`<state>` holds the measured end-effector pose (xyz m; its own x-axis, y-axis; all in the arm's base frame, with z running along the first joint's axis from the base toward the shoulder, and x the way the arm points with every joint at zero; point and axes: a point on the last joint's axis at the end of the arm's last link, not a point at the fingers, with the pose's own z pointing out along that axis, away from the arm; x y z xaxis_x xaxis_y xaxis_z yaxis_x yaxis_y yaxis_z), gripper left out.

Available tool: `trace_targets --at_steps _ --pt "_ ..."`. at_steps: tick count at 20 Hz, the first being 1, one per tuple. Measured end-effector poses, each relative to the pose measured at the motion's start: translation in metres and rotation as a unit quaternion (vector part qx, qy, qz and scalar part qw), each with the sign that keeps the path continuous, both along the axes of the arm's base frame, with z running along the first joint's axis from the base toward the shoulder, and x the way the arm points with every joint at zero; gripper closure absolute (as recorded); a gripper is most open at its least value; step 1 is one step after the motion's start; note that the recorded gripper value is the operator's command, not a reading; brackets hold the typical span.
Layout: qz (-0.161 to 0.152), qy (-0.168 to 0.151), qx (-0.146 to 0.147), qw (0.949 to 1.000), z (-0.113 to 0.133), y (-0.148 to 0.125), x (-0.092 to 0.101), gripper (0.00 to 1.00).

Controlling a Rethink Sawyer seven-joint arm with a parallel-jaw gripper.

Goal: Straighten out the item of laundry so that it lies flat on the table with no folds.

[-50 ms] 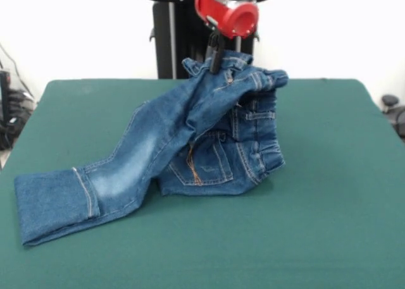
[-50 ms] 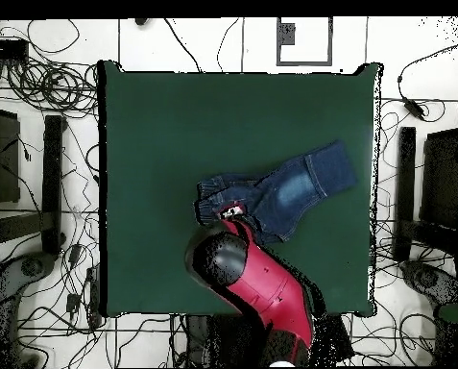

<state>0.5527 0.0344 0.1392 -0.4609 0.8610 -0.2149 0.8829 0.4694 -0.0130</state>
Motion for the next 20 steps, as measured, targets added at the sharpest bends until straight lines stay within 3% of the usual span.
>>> trace_targets --at_steps 4,10,14,20 --pt "0.01 -0.001 0.0 0.9999 0.013 0.002 -0.002 1.0" --pt "0.057 0.047 0.021 0.997 0.079 0.025 -0.018 1.0" --pt "0.07 0.071 0.041 0.9941 0.124 0.034 -0.024 1.0" --pt "0.074 0.059 0.054 0.9941 0.171 0.033 -0.021 1.0"
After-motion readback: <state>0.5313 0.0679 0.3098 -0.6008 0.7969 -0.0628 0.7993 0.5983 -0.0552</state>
